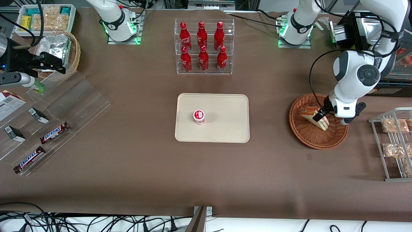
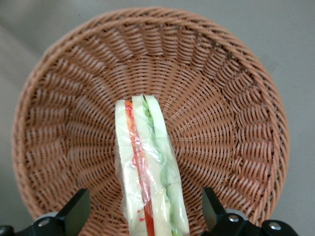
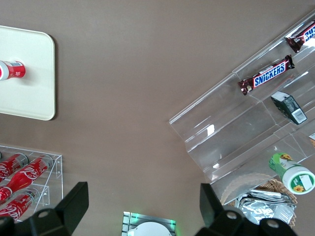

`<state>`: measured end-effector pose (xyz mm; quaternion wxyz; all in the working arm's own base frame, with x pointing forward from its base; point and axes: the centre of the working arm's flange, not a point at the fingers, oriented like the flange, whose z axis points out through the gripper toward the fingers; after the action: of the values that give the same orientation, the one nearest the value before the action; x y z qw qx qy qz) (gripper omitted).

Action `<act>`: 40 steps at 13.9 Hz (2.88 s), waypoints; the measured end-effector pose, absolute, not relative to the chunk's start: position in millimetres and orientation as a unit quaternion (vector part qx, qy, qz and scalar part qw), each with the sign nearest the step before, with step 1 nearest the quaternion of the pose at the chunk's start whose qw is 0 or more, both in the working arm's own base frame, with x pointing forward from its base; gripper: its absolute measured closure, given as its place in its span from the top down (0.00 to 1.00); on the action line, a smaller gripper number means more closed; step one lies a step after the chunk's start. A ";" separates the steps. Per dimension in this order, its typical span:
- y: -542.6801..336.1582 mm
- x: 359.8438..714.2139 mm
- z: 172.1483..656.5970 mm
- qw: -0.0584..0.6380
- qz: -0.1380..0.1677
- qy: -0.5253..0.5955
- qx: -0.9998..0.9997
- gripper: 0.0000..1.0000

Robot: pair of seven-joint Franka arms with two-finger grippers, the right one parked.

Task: Place sandwich from basket to tray
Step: 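Close the left gripper on the wrapped sandwich and lift it, then carry the held sandwich with the left gripper over the cream tray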

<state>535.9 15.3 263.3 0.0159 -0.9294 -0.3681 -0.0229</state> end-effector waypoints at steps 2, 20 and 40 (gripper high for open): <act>14.5 536.0 251.2 0.013 -0.022 -0.369 -0.929 1.00; 18.4 556.0 286.4 0.042 0.021 -0.348 -0.936 0.22; -276.6 550.5 443.0 -0.028 0.024 -0.009 -0.999 0.19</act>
<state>550.5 -276.6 443.0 -0.0283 -0.9993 -0.0092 0.0237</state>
